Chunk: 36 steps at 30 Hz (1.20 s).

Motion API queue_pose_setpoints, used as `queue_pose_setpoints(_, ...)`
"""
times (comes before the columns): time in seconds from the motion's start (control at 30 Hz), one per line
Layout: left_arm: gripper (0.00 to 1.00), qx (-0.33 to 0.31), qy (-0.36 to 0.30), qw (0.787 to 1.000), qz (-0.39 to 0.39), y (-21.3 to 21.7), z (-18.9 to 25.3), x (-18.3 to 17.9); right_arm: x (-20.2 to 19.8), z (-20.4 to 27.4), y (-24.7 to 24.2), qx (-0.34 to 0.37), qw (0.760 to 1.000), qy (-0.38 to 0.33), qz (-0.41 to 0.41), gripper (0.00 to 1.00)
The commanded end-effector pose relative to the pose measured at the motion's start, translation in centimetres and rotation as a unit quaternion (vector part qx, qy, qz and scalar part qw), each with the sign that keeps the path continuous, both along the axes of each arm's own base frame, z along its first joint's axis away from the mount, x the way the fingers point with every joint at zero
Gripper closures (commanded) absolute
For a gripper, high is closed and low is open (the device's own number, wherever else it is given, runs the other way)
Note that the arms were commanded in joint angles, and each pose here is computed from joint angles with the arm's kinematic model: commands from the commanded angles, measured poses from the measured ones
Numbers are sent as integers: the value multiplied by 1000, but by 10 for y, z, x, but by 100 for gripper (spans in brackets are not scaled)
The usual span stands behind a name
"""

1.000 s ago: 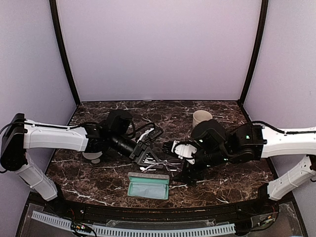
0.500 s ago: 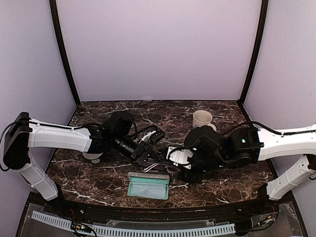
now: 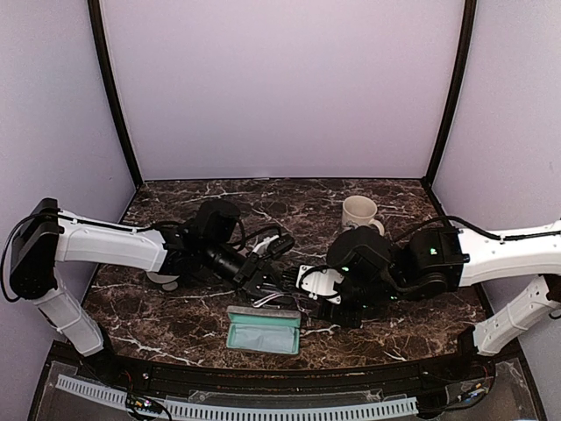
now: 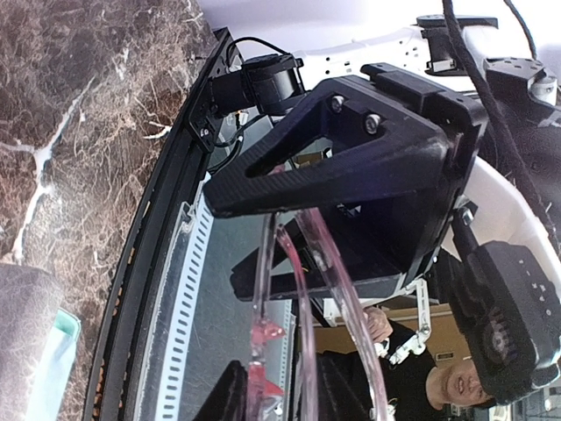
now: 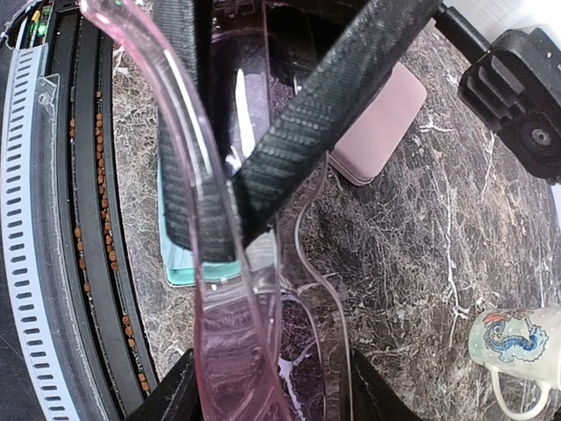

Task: Organize the sunglasses
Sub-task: Pass from the left arm to the right

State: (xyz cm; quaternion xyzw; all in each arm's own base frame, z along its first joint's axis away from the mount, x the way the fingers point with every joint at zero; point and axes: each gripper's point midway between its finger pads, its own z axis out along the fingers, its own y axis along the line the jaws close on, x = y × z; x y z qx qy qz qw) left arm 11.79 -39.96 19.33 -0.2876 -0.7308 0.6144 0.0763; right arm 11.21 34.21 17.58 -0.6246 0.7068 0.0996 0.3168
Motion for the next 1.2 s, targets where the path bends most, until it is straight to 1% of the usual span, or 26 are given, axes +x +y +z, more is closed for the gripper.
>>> queue_pose_setpoints(0.0, 68, 0, 6, 1000, -7, 3, -4, -3, 0, 23, 6, 40, 999, -7, -2, 62)
queue_pose_setpoints(0.13, 54, -3, -4, 1000, -3, 2, -5, -1, -1, 19, 3, 40, 999, -4, -5, 64)
queue_pose_setpoints(0.33, 40, -6, -15, 1000, -2, 4, -7, -1, -5, 10, -2, 35, 999, 8, -5, 65)
queue_pose_setpoints(0.43, 34, -4, -33, 999, 2, 7, -9, 2, -7, 3, -4, 24, 1000, 12, -2, 67)
queue_pose_setpoints(0.63, 30, 43, -82, 995, 47, 29, -22, 25, -7, -2, -9, 20, 1000, 6, -2, 70)
queue_pose_setpoints(0.73, 29, 78, -120, 986, 83, 45, -26, 42, -6, -1, -8, 23, 1000, 4, -3, 70)
queue_pose_setpoints(0.8, 29, 86, -143, 980, 104, 54, -21, 50, -6, -1, -7, 24, 1000, 2, -2, 70)
queue_pose_setpoints(0.87, 28, 67, -162, 978, 115, 55, -7, 53, -6, -1, -4, 25, 1000, 2, 0, 70)
queue_pose_setpoints(0.9, 27, 42, -172, 977, 119, 53, 5, 52, -6, -3, -2, 24, 1000, 2, 1, 71)
queue_pose_setpoints(0.97, 25, 9, -164, 980, 114, 51, 18, 47, -6, -3, 1, 25, 1000, 1, 2, 71)
queue_pose_setpoints(1.17, 22, -15, -146, 985, 86, 43, 23, 36, -6, -1, 10, 31, 999, -3, 12, 73)
